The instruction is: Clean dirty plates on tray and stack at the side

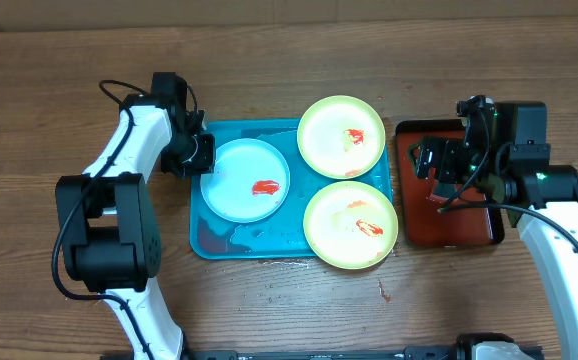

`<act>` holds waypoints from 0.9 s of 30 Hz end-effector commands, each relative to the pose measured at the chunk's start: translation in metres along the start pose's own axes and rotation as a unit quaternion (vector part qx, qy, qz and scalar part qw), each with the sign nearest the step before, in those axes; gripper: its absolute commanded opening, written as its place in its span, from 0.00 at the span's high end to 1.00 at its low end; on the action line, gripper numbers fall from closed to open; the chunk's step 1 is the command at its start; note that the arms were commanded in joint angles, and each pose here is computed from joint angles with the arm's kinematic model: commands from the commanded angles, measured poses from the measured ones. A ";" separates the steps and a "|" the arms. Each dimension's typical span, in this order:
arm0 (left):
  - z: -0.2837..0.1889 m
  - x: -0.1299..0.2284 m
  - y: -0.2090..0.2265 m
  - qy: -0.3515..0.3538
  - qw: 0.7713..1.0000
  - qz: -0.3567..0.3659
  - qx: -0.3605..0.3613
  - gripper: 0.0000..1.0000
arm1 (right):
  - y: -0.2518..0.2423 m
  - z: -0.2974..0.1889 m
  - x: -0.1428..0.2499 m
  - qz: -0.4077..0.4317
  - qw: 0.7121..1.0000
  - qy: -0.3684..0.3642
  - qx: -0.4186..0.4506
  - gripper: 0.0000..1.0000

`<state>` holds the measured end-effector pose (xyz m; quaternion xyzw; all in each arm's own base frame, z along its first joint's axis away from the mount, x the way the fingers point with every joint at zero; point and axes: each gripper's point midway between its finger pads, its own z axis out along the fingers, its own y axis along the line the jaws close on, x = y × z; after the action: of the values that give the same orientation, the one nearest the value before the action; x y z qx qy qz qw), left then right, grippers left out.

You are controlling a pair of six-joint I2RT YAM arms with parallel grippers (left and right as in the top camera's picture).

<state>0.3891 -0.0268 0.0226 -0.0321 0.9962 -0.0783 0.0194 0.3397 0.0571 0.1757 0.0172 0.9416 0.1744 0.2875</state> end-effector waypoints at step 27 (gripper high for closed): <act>0.029 0.022 0.008 0.025 1.000 0.004 -0.014 0.96 | -0.042 -0.017 -0.005 0.099 0.986 -0.013 0.130 0.21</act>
<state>0.3774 -0.0270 0.0054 -0.0287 0.9964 -0.0786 0.0121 0.3304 0.0323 0.1625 0.1019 0.9533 0.1197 0.2578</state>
